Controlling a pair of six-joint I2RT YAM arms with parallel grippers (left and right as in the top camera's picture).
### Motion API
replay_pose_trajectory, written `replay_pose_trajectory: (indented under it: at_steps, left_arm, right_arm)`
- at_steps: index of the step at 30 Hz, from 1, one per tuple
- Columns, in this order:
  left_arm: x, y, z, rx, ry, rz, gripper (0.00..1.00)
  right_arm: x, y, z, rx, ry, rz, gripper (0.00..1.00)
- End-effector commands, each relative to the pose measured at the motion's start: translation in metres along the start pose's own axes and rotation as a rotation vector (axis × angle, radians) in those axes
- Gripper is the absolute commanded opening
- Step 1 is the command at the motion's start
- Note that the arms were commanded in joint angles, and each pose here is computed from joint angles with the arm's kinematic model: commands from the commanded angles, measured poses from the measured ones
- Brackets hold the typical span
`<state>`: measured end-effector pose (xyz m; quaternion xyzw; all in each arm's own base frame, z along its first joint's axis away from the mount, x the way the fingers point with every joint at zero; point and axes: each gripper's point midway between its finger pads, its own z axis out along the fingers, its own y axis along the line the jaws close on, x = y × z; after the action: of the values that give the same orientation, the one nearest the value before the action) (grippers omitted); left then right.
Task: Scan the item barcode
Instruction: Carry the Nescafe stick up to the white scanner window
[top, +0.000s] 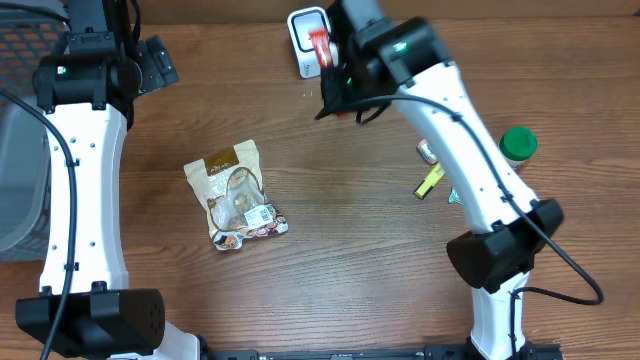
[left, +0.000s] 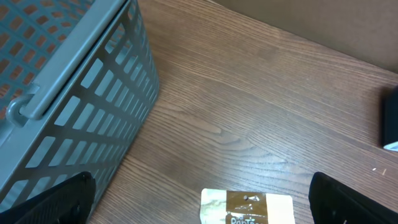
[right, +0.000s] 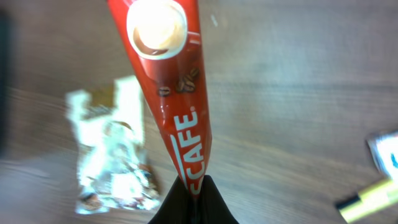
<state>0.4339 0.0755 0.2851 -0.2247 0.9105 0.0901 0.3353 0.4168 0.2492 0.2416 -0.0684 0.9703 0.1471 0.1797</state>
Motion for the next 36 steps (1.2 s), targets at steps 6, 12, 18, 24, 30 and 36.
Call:
replay_pose_trajectory:
  at_steps: [6,12,18,24,30,36]
  left_arm:
    - [-0.002,0.001,0.002,-0.012,-0.005,-0.013,1.0]
    - [-0.002,0.001,0.002,-0.012,-0.005,-0.013,1.0]
    - [-0.002,0.001,0.002,-0.012,-0.005,-0.013,1.0]
    - [-0.002,0.0,0.002,-0.011,-0.005,-0.013,1.0]
    - [-0.002,0.0,0.002,-0.01,-0.005,-0.012,1.0]
    - [-0.002,0.0,0.002,-0.01,-0.005,-0.012,1.0]
  right_arm:
    - [-0.055,-0.012,-0.008,-0.189,-0.126,0.06,0.03]
    - [-0.078,-0.014,0.032,-0.257,-0.134,0.08,0.03]
    - [-0.1,-0.012,0.07,-0.27,-0.194,0.047,0.03]
    - [-0.11,-0.022,0.122,-0.072,-0.269,-0.049,0.04]
    - [-0.11,-0.036,0.165,0.114,-0.297,-0.131,0.04]
    - [-0.101,-0.055,0.2,0.18,-0.264,-0.127,0.04]
